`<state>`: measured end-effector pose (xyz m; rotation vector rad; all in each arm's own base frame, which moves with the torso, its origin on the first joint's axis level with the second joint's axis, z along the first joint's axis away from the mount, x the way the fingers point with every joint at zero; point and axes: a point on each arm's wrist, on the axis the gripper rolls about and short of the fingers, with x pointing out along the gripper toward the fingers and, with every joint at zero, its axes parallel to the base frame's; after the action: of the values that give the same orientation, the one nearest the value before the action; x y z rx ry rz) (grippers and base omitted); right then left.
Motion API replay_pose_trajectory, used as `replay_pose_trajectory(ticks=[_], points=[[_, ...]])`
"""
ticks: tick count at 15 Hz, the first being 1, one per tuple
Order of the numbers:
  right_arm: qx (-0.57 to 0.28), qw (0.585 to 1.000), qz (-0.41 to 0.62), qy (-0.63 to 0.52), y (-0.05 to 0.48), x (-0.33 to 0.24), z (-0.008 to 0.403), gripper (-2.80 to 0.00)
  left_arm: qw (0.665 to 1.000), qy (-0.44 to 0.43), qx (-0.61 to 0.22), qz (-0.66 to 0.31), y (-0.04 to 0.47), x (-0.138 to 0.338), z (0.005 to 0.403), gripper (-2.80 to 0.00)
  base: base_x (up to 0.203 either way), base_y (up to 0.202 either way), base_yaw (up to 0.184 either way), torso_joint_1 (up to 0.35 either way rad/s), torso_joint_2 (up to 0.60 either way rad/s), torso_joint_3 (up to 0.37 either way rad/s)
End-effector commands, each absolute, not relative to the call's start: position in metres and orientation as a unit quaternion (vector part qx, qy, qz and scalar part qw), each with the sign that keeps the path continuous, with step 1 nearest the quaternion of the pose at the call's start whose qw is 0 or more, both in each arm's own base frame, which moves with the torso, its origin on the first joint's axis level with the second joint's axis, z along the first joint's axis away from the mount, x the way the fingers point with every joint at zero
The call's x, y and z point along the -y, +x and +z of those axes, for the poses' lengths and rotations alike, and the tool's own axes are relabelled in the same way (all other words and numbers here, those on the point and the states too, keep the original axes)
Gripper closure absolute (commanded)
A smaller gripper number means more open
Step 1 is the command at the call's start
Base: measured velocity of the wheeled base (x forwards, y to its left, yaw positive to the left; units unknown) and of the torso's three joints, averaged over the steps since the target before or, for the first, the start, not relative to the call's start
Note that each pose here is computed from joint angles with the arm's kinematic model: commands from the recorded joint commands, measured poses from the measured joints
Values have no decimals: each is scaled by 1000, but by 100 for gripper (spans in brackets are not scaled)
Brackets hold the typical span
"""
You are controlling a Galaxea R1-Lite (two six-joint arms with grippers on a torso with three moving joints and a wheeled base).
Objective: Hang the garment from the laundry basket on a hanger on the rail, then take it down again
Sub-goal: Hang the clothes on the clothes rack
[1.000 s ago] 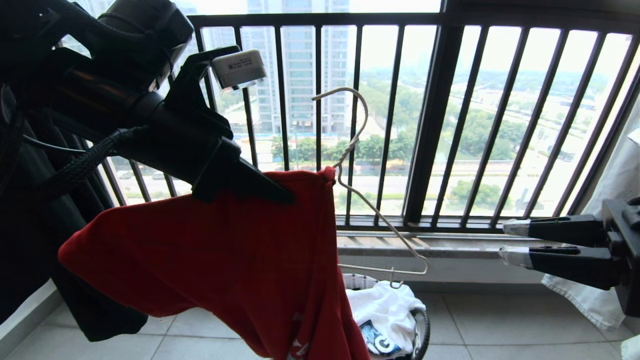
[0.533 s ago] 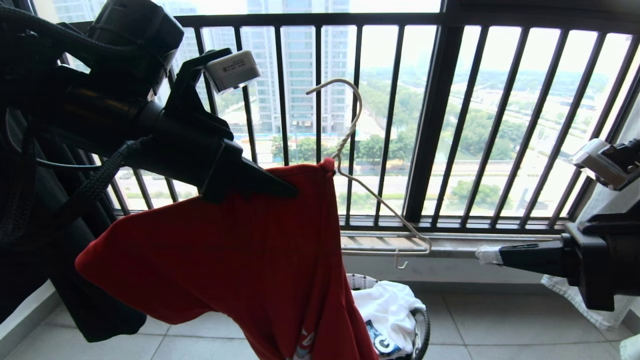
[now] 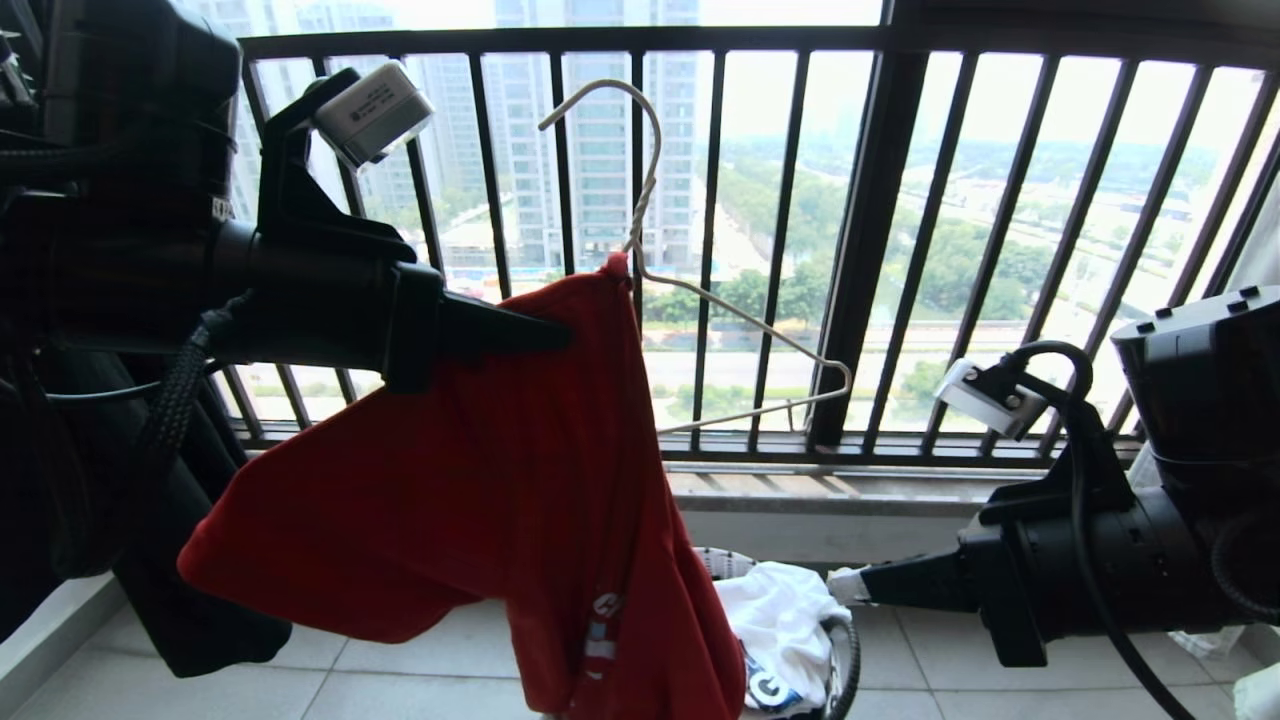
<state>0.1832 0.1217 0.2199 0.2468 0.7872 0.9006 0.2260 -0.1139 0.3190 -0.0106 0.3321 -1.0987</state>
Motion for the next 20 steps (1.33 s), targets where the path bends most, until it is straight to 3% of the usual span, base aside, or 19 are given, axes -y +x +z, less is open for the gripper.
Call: replay_pose_trajectory(ticks=[1, 7, 14, 15, 20], points=[[-388, 808, 426, 121, 189, -134, 211, 0, 841, -6, -148, -520, 220, 111, 324, 0, 0, 0, 0, 0, 0, 0], [-382, 797, 395, 251, 206, -145, 214, 0, 832, -21, -163, -529, 217, 116, 322, 0, 0, 0, 0, 0, 0, 0], [-392, 793, 366, 289, 215, -155, 209, 0, 824, -65, -173, -535, 215, 123, 330, 0, 0, 0, 0, 0, 0, 0], [-393, 794, 364, 288, 214, -157, 208, -280, 825, -74, -169, -534, 215, 123, 332, 0, 0, 0, 0, 0, 0, 0], [-386, 815, 329, 281, 225, -168, 196, -280, 824, -87, -163, -535, 212, 123, 336, 0, 0, 0, 0, 0, 0, 0]])
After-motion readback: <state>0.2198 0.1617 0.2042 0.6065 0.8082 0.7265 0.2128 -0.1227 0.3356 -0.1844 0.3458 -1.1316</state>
